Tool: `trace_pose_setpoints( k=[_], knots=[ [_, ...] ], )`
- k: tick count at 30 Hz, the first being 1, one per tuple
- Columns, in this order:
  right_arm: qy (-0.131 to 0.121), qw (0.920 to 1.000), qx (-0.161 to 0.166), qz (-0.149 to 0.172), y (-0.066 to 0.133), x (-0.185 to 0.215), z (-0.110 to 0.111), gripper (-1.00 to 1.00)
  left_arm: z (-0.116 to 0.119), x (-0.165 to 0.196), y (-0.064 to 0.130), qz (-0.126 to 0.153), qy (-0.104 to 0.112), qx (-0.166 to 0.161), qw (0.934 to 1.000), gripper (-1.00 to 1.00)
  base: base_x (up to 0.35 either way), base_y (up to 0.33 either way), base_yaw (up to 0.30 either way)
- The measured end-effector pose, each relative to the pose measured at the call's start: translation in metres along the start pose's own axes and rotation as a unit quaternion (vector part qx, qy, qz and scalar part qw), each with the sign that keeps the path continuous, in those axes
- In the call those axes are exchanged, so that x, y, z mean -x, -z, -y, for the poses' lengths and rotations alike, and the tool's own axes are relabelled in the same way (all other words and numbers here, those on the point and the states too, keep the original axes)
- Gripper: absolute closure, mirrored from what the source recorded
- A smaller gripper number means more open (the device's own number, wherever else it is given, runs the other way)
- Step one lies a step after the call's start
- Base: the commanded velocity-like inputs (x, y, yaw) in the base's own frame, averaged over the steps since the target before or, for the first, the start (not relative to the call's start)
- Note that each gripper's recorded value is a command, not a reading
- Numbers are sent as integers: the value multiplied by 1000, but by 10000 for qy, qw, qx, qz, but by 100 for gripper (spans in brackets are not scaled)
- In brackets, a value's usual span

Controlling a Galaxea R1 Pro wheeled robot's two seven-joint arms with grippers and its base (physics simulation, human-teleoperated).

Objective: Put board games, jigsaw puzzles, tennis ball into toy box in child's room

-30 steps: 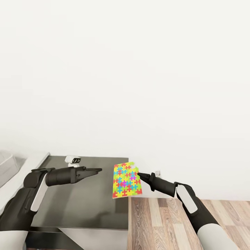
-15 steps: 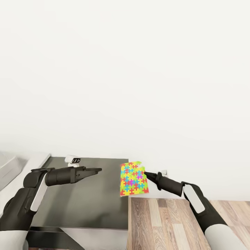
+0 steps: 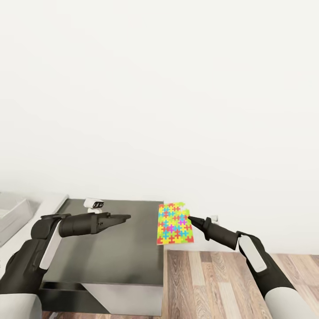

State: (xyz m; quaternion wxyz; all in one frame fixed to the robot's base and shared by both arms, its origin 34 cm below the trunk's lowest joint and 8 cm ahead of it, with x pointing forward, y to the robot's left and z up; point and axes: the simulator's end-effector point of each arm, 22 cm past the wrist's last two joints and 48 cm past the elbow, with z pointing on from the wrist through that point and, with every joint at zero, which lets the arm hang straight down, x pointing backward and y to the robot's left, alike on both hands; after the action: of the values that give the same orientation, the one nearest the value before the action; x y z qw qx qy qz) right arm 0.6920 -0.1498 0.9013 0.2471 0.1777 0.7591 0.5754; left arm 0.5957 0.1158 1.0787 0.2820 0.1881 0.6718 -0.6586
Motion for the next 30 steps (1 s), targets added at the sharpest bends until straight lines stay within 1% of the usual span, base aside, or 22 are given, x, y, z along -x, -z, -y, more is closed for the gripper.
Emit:
trace_pose_setpoints(
  k=[5,8,21,25,30],
  knots=[
    [272,9995,131,32,5,0,-25,100,8,4,0,1,-33,-6,10000,-100,-1,0,67],
    [367,9992,168,47,9,-1,-35,100,14,6,0,2,-56,-8,10000,-100,0,0,79],
    [462,9986,249,79,19,-2,-60,100,36,15,-2,-20,-151,-34,9999,-100,0,0,92],
    [487,9981,367,83,22,-2,-71,100,44,11,-8,-128,-159,-73,9998,-100,0,0,94],
    [511,9977,434,89,25,-2,-81,100,51,8,-14,-252,-182,-76,9995,-100,0,0,55]
  ],
)
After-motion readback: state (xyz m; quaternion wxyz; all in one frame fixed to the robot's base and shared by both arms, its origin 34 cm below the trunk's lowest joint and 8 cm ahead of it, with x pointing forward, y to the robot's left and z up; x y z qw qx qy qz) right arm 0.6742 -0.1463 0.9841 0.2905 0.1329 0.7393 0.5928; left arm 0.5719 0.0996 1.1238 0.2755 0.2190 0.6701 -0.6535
